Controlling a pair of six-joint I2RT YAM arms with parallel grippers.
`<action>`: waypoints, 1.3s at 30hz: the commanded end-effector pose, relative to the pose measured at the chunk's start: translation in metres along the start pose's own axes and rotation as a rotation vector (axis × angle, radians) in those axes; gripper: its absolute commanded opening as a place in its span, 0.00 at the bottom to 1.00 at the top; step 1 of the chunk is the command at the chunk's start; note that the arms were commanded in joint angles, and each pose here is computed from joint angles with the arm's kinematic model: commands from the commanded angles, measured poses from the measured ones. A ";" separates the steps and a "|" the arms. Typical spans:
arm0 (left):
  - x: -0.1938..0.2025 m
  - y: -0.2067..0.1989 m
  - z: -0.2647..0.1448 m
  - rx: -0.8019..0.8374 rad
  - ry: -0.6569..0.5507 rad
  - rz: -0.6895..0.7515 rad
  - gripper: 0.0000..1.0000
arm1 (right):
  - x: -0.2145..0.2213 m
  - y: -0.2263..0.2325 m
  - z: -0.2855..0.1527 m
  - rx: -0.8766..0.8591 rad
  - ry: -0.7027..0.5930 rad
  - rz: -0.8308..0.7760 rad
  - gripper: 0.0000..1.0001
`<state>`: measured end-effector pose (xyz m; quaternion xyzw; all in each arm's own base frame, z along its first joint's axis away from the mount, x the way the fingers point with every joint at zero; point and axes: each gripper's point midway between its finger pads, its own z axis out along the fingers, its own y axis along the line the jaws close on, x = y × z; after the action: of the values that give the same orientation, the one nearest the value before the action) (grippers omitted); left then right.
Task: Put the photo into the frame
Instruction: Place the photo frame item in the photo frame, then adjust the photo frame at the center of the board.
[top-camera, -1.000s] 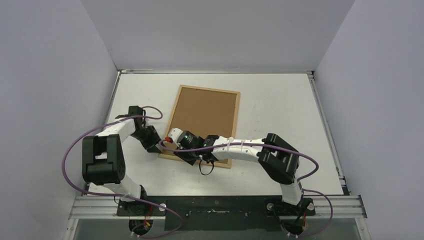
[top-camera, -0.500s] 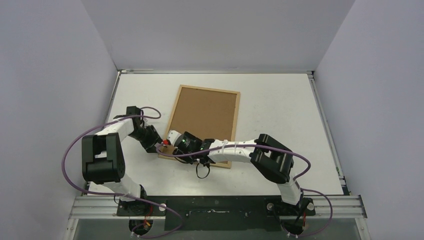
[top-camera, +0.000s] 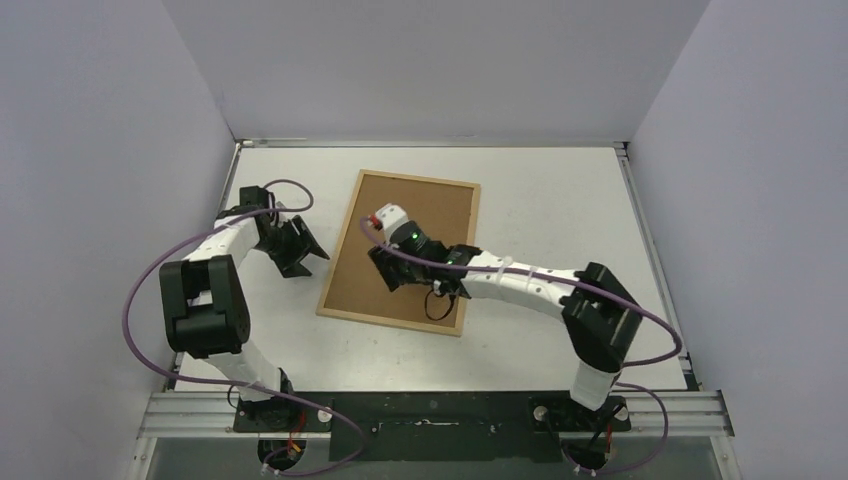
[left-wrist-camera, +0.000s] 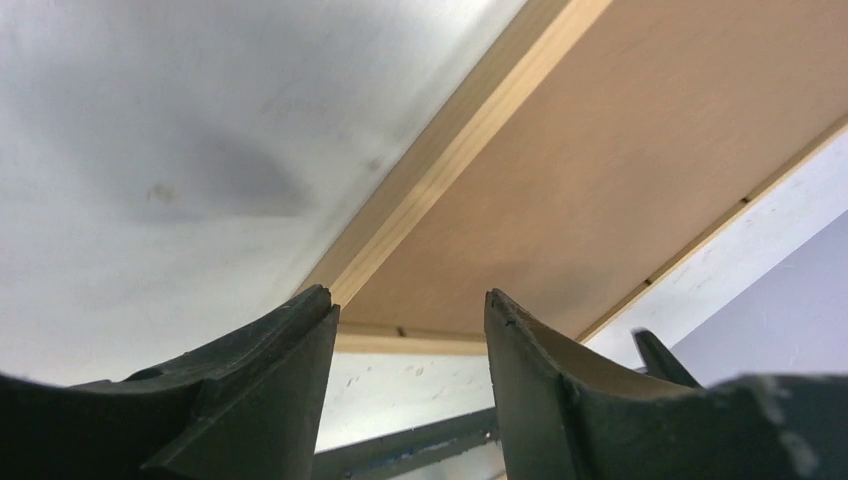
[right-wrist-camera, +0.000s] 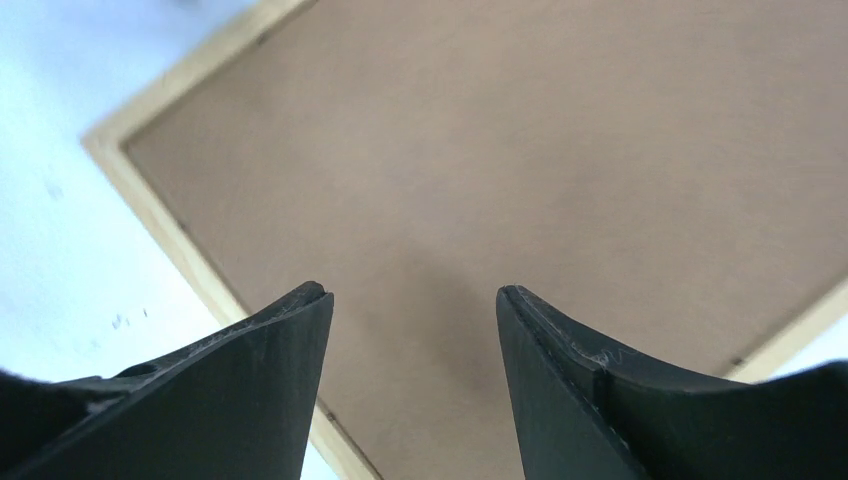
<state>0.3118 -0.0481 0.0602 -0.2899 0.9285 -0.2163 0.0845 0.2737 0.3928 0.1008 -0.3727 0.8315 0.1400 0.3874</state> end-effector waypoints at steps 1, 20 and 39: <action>-0.041 -0.020 0.010 0.063 -0.080 0.104 0.57 | -0.049 -0.042 -0.031 0.012 -0.168 0.329 0.62; -0.053 -0.071 0.085 0.113 0.018 0.371 0.35 | -0.013 -0.117 -0.033 0.173 -0.139 0.654 0.60; 0.112 -0.016 0.097 -0.007 0.266 0.184 0.09 | 0.017 -0.101 -0.012 0.144 0.086 0.763 0.58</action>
<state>0.3285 -0.1587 0.0149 -0.1195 0.9536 -0.2615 0.0892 0.3359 0.2989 0.0984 -0.0224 0.9293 0.1918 0.3147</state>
